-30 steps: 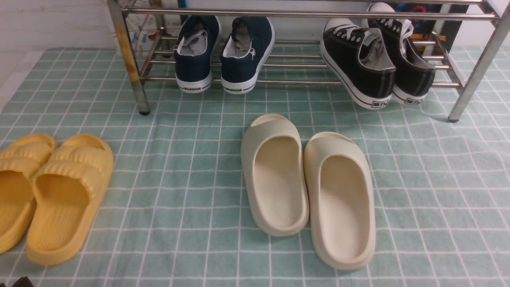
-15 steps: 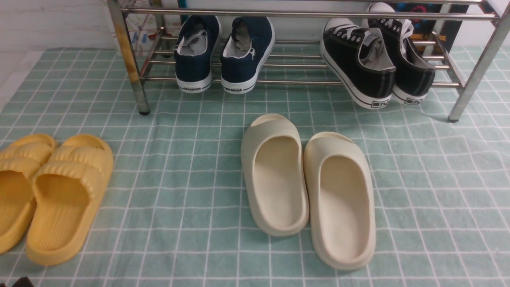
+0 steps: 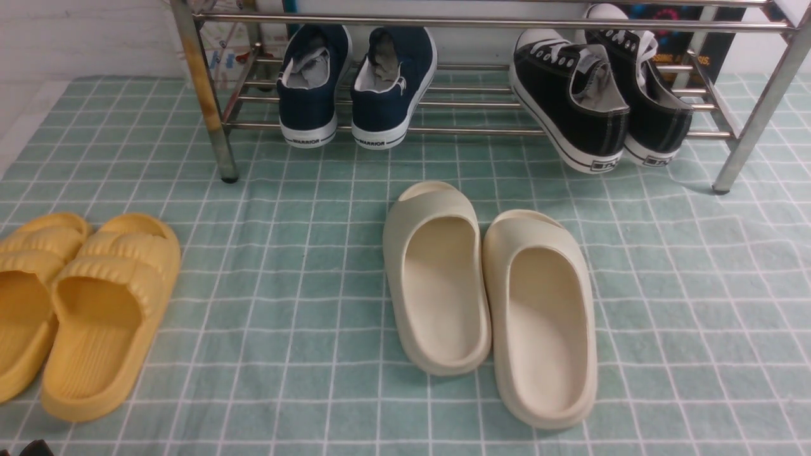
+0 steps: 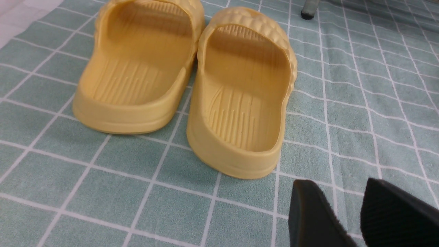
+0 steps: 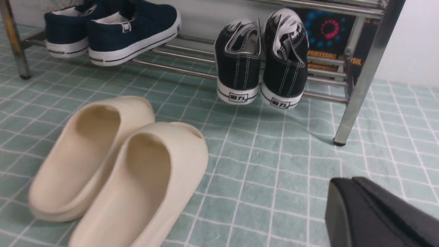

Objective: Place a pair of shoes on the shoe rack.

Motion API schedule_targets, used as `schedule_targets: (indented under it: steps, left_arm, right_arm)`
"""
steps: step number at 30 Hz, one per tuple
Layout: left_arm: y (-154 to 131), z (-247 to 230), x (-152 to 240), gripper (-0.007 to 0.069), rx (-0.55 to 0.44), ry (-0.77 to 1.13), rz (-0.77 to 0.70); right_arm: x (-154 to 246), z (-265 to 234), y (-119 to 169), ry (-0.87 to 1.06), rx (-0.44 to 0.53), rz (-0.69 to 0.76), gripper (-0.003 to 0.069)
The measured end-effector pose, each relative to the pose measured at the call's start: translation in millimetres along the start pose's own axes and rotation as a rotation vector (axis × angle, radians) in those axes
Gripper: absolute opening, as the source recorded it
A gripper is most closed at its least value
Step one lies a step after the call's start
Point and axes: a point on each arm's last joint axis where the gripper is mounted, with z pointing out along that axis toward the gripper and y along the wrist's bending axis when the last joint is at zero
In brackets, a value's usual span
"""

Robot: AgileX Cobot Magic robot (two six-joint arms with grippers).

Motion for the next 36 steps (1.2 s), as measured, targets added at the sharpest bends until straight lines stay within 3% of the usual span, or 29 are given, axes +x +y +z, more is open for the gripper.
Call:
schedule_targets:
  steps: [6, 11, 20, 36]
  left_arm:
    - [0.0, 0.0, 0.0, 0.0239, 0.0, 0.0, 0.0]
    - [0.0, 0.0, 0.0, 0.0239, 0.0, 0.0, 0.0]
    - [0.0, 0.0, 0.0, 0.0239, 0.0, 0.0, 0.001]
    - [0.0, 0.0, 0.0, 0.0239, 0.0, 0.0, 0.0]
  right_arm:
    - [67.6, 11.4, -9.7, -0.016, 0.186, 0.123, -0.0005]
    - [86.9, 8.7, -13.6, 0.005, 0.27, 0.128, -0.0005]
    - [99.9, 6.7, -13.9, 0.155, 0.286, 0.144, -0.0005]
    - [100.1, 6.3, -13.4, 0.166, 0.282, 0.156, -0.0003]
